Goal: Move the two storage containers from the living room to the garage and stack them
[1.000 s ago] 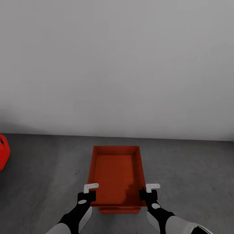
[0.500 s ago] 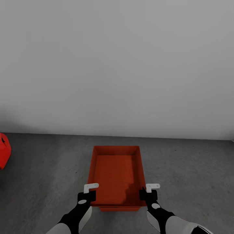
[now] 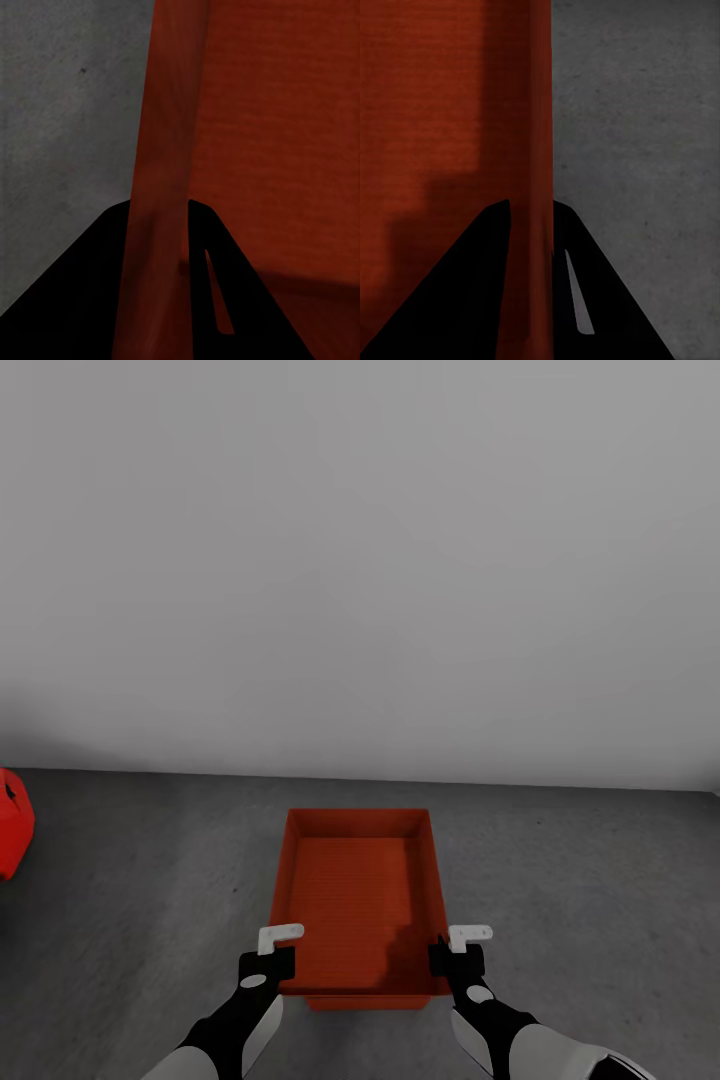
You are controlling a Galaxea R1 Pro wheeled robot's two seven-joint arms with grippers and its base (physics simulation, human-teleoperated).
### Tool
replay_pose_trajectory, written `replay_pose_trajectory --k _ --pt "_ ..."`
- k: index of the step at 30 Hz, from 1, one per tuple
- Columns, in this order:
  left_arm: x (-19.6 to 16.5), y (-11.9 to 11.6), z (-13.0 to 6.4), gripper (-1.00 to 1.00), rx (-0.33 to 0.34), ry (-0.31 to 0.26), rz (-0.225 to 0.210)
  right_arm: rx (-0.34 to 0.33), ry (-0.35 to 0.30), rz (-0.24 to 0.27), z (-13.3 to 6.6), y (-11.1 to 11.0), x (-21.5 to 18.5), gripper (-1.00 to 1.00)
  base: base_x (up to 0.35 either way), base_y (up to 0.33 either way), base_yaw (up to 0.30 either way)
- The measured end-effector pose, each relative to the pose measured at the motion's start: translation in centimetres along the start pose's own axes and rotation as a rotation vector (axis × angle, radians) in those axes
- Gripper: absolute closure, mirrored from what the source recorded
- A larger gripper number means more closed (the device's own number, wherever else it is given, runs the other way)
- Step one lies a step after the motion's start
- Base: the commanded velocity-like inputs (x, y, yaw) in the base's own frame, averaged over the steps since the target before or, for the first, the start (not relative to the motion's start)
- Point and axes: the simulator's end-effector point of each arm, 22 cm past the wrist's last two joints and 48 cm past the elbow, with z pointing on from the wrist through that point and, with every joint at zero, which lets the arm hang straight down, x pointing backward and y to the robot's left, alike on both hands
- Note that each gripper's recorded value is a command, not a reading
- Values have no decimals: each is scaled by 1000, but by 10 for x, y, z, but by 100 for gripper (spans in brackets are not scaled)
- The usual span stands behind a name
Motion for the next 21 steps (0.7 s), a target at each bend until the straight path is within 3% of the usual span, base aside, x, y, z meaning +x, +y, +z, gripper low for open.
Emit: replay_pose_trajectory --k 21 --pt "3 0 1 100 0 5 1 0 5 1 1 0 3 100 0 0 0"
